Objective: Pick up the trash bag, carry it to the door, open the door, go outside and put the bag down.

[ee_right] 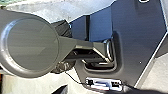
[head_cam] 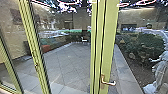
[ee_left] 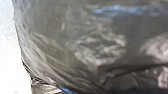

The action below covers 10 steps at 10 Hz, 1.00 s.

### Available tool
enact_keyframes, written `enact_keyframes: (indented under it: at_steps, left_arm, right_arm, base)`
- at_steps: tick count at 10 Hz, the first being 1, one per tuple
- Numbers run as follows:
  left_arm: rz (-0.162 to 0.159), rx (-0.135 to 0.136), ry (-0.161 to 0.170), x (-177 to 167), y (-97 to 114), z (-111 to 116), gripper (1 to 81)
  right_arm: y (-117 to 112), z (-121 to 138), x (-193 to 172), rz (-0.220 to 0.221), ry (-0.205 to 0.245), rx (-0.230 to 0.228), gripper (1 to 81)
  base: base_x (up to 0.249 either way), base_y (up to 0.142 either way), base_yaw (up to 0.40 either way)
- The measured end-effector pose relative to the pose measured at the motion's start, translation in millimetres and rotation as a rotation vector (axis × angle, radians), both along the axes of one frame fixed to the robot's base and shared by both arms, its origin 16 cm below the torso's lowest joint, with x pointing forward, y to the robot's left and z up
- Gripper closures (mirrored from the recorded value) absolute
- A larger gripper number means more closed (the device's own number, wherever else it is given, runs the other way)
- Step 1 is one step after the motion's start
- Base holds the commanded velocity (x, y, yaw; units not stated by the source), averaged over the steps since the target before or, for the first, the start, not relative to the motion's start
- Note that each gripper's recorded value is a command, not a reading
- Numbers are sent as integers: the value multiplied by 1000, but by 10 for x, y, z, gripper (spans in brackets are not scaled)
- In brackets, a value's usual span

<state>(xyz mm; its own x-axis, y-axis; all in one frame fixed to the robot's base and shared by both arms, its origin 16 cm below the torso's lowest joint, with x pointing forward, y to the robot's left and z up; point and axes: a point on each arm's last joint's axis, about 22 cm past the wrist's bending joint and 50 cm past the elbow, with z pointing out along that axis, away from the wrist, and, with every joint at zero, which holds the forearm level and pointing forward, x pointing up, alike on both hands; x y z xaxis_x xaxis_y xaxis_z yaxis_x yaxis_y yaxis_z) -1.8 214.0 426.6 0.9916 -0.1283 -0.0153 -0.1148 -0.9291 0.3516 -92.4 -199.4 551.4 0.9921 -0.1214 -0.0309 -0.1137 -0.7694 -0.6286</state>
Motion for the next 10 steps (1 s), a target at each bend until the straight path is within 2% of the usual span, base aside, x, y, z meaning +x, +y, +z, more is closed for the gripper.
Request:
enact_keyframes:
  at_steps: [2,4,8,10]
  left_arm:
    - [-2,-19,9,-72,-161,5,811]
    - [-2,-23,8,-66,-197,7,811]
    - [-4,-37,8,-77,-351,10,811]
    - [-3,-25,7,-73,-320,-7,811]
  right_arm:
    - [-127,322,-9,-15,-8,33,10]
    - [-272,648,70,-37,-32,56,10]
    - [-669,1299,233,-87,-84,62,10]
    - [-868,1622,328,-113,-111,53,10]
  base:
    - [0,0,0]
    - [0,0,0]
    - [0,0,0]
    - [0,0,0]
